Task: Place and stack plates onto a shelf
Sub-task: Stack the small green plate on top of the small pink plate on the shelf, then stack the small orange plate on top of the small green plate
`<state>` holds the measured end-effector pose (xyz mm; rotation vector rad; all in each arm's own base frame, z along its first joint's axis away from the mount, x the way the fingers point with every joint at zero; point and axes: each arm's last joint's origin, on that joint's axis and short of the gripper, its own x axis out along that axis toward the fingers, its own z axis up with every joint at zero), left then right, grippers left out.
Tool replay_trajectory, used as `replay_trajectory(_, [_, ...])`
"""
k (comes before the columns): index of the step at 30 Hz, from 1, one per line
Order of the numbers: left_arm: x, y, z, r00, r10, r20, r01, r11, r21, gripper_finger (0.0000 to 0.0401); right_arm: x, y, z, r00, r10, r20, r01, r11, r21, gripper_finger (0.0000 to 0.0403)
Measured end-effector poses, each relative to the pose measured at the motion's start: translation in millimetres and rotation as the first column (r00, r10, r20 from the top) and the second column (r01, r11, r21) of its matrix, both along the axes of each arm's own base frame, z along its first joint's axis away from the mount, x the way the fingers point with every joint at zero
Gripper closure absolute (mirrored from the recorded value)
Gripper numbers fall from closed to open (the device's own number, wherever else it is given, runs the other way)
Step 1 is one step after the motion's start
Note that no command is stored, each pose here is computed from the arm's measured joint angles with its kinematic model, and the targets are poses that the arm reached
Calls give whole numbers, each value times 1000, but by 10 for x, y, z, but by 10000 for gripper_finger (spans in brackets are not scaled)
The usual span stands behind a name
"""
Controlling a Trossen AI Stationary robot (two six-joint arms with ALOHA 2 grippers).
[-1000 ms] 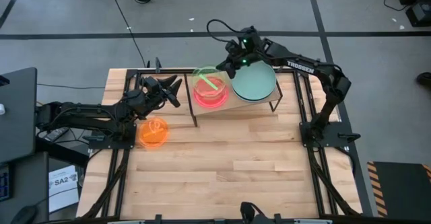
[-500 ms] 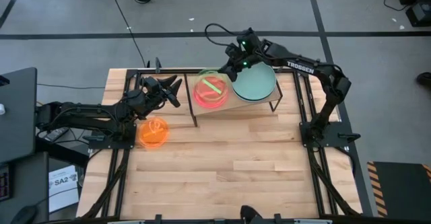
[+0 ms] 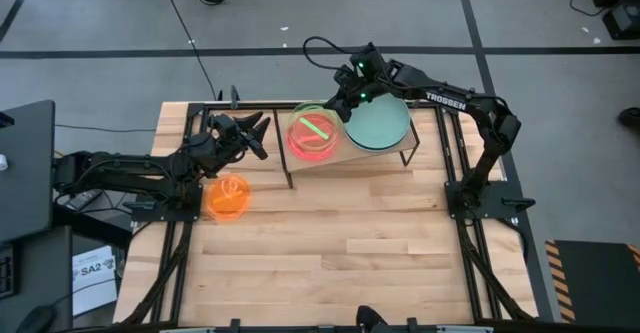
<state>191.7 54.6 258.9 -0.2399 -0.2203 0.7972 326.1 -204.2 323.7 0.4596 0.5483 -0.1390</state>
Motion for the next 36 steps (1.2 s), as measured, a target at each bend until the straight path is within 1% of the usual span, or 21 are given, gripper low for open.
replay_trajectory(16, [0, 0, 0, 1000, 0, 0, 0, 1000, 0, 241, -1, -1, 0, 1000, 0, 0, 0, 1000, -1, 360])
replay_trajectory(31, [0, 0, 0, 1000, 0, 0, 0, 1000, 0, 241, -1, -1, -1, 1000, 1, 0, -1, 1000, -2, 284])
replay_trajectory(36, [0, -1, 0, 1000, 0, 0, 0, 1000, 0, 241, -1, -4, -2, 1000, 13, -5, -13, 999, -45, 269])
